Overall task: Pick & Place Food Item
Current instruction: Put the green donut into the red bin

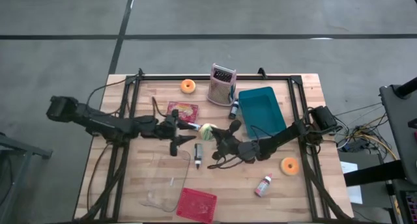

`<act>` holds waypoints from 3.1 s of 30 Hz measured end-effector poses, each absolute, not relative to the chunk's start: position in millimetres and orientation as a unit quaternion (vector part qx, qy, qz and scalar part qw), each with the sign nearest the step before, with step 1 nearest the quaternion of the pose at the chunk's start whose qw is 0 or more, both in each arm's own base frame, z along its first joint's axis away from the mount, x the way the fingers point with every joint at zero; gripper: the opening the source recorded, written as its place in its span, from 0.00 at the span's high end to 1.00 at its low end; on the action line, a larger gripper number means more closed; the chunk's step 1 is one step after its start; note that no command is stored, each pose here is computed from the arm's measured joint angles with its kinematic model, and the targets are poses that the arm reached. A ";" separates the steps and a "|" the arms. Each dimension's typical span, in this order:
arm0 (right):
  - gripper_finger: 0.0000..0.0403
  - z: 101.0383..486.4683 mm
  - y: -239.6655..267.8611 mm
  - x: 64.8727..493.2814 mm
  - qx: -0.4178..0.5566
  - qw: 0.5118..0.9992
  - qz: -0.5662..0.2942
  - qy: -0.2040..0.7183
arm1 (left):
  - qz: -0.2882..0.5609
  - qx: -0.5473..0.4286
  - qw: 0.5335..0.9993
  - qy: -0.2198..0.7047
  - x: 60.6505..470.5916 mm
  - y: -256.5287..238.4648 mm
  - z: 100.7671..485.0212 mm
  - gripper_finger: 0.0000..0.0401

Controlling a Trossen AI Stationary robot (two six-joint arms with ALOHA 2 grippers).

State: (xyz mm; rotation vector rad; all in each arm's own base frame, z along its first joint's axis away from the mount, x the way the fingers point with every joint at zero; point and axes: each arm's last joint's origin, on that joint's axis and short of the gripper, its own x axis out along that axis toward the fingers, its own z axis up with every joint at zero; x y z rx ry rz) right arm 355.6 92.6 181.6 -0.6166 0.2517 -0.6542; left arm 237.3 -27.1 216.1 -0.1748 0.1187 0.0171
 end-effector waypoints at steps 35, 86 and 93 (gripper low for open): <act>0.98 196.9 95.7 358.9 -0.333 0.867 -0.351 0.123 | 0.087 -0.081 0.989 0.084 274.7 -25.3 207.2 0.48; 0.61 231.8 123.8 337.8 -0.333 0.879 -0.329 0.094 | 0.045 -0.028 0.991 0.120 280.5 -28.3 199.6 0.98; 0.45 251.5 132.2 322.0 -0.325 0.867 -0.364 0.105 | 0.032 -0.025 0.990 0.133 277.5 -28.9 200.5 0.98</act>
